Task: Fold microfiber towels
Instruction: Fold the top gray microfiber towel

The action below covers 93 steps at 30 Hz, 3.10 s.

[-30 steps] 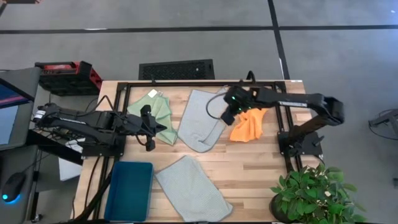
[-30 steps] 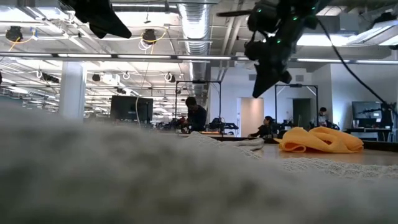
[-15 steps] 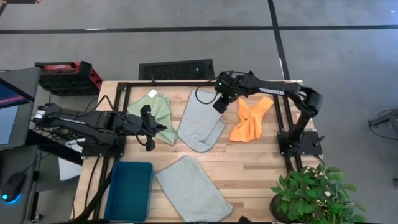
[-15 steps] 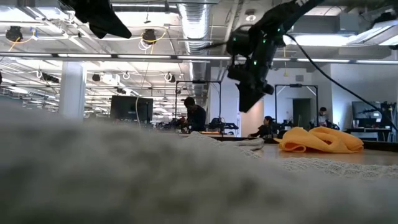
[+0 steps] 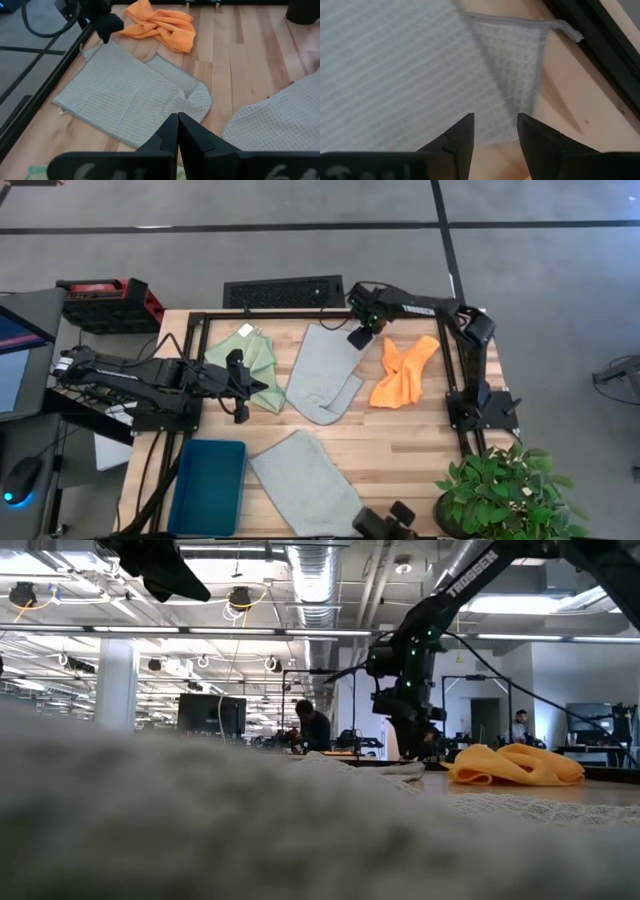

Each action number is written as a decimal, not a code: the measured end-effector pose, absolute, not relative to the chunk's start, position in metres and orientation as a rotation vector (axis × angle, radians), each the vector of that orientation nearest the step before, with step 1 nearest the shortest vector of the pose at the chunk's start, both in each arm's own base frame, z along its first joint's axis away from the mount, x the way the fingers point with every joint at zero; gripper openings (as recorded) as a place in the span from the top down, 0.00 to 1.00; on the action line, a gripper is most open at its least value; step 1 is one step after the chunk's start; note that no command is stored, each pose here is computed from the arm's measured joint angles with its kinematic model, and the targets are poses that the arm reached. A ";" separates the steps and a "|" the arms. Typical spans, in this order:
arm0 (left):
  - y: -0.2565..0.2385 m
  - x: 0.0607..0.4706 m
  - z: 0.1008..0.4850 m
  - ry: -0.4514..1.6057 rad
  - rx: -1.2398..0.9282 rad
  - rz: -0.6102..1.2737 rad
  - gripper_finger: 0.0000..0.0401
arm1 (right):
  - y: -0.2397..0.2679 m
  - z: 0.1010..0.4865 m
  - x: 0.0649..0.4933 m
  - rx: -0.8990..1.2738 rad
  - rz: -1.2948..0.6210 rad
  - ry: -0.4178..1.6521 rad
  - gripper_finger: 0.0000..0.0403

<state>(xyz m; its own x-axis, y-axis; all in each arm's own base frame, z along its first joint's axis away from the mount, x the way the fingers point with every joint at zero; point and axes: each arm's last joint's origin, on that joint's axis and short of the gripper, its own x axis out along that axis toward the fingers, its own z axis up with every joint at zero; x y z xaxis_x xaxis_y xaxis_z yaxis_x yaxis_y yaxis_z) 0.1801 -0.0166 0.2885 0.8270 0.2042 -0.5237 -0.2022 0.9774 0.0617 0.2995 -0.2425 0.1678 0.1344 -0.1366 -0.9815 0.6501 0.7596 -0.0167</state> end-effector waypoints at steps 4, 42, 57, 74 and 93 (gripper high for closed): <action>-0.017 0.180 0.289 0.556 0.003 0.215 1.00 | -0.252 0.160 0.298 0.489 -0.607 1.341 0.59; -0.017 0.179 0.286 0.579 -0.034 0.227 1.00 | -0.268 0.137 0.290 0.541 -0.463 1.354 0.67; -0.017 0.179 0.286 0.581 -0.038 0.225 1.00 | -0.236 0.159 0.308 0.334 -0.292 1.369 0.95; -0.016 0.177 0.284 0.601 -0.074 0.240 1.00 | -0.211 0.160 0.327 0.102 -0.347 1.455 0.88; -0.016 0.177 0.284 0.601 -0.074 0.240 1.00 | -0.222 0.157 0.322 0.128 -0.389 1.437 0.66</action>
<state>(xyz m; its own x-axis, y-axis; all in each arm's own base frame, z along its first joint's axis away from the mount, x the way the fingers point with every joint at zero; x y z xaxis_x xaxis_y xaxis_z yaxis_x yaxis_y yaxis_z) 0.1774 -0.0165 0.2840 0.7980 0.2023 -0.5677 -0.2452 0.9695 0.0008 0.3216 -0.2222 0.1568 0.0834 -0.1841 -0.9794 0.3356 0.9306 -0.1463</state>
